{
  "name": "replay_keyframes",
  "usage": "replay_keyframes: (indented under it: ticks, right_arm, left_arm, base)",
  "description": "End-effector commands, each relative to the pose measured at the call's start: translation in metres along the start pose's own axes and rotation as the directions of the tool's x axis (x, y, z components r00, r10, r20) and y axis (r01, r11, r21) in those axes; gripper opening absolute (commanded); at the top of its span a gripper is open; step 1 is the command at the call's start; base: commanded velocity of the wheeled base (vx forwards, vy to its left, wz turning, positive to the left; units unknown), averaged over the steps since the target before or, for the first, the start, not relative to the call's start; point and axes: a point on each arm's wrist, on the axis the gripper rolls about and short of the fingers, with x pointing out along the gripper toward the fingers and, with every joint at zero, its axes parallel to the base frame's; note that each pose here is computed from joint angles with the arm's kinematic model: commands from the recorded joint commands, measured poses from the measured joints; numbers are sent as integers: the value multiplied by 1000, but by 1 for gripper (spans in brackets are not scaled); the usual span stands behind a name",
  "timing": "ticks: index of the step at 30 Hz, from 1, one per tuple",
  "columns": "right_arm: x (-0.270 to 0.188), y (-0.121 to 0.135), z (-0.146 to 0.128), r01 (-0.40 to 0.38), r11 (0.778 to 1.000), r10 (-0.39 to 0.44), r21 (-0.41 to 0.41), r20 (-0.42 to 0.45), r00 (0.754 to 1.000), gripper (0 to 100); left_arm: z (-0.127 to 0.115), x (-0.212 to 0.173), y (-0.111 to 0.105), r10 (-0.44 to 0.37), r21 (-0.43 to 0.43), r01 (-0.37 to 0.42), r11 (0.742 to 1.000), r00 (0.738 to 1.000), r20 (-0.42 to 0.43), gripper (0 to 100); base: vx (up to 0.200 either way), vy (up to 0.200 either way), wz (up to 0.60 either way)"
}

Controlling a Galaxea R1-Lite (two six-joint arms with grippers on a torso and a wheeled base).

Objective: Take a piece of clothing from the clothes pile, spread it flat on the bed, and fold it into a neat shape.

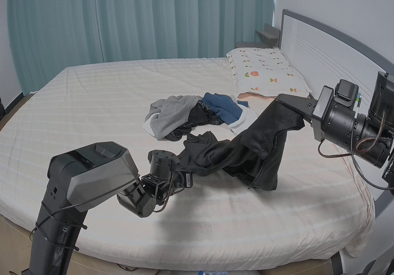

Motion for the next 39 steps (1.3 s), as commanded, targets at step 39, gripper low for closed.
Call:
replay_keyframes:
  ticks: [39]
  right_arm:
    - [59,-125,-62,208,972,-214,105,45,976,0]
  left_arm:
    - [69,-180,-5,-91,-571,92,815,995,30,0]
  base:
    - [-31,0,0]
